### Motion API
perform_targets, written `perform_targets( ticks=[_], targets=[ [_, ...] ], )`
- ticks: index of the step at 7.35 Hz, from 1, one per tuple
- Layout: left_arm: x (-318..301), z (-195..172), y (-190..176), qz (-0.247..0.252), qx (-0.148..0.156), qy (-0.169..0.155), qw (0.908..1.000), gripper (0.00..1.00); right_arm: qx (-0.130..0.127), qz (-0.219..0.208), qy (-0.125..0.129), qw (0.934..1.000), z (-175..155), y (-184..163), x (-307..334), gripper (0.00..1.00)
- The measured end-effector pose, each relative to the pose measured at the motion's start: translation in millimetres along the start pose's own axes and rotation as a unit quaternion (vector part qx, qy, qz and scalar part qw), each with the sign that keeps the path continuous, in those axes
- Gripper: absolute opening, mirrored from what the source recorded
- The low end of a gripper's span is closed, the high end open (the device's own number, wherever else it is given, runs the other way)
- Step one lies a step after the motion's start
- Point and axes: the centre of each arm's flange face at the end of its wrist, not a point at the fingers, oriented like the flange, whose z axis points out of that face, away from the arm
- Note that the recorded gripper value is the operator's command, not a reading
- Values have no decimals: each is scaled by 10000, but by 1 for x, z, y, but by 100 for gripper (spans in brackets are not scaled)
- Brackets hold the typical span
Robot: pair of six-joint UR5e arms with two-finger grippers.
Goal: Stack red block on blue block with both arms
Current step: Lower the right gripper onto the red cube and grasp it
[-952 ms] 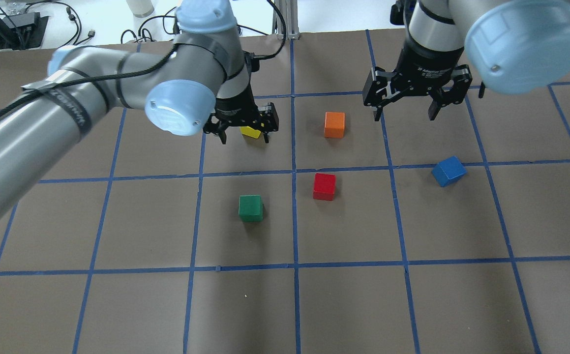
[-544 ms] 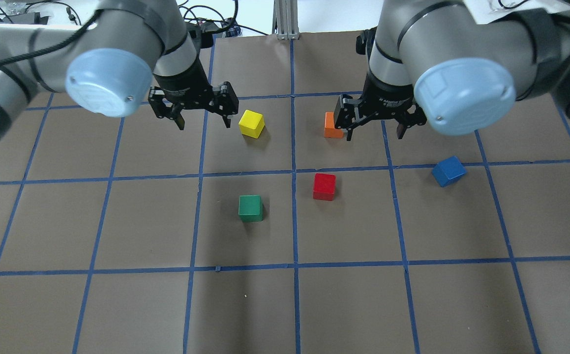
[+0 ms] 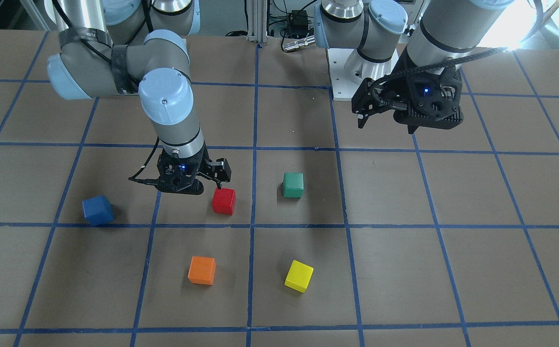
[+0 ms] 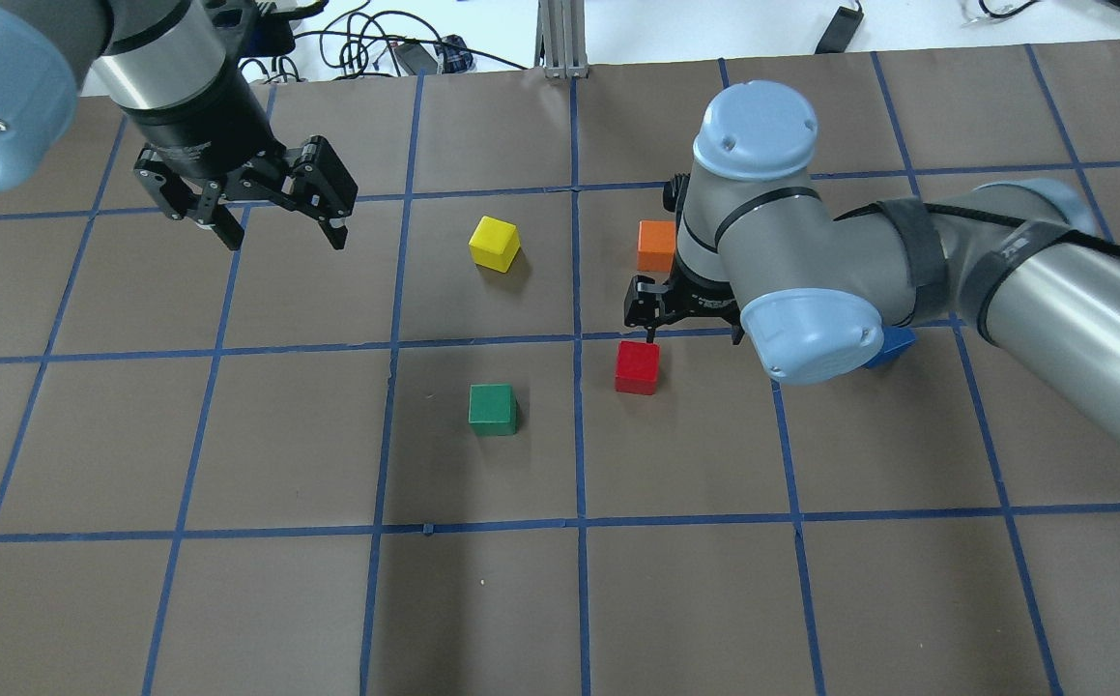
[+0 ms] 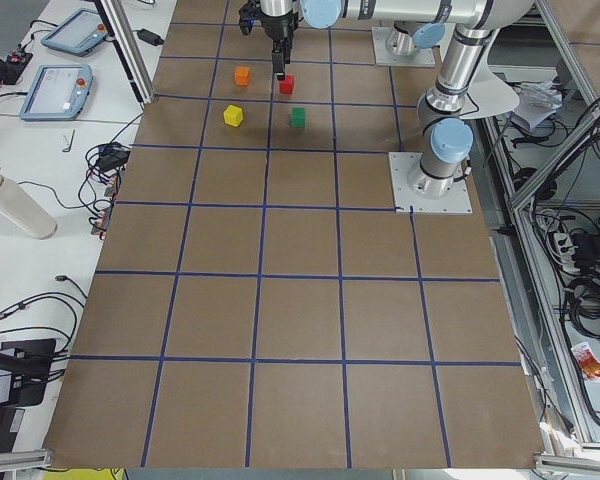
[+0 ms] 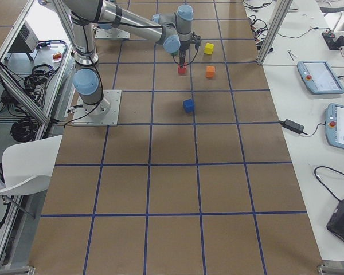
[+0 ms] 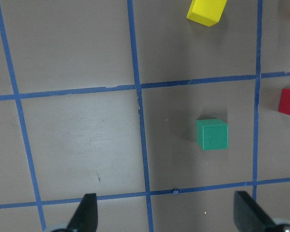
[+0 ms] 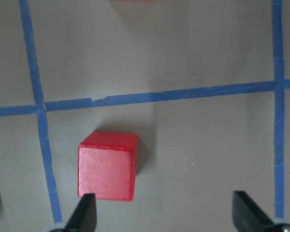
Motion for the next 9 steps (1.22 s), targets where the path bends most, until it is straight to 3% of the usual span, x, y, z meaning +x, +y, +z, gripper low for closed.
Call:
perform_targets(
  ticks=[2,6,8,9],
  targets=[
    [-1,0,5,59,-45,9,10000,100,-2,65,-87,9999,26,-1,-14,100],
    [1,14,17,70,-133,33,9999,100,51,289,-274,9992,41,-6,-26,100],
    [0,14,18,70,-130,34,9999,100,-3,383,-255,9989,49,-6,-30,94],
    [0,14,18,71,-130,33,9999,100,-26,394,-247,9989,52,-6,-31,82]
  ],
)
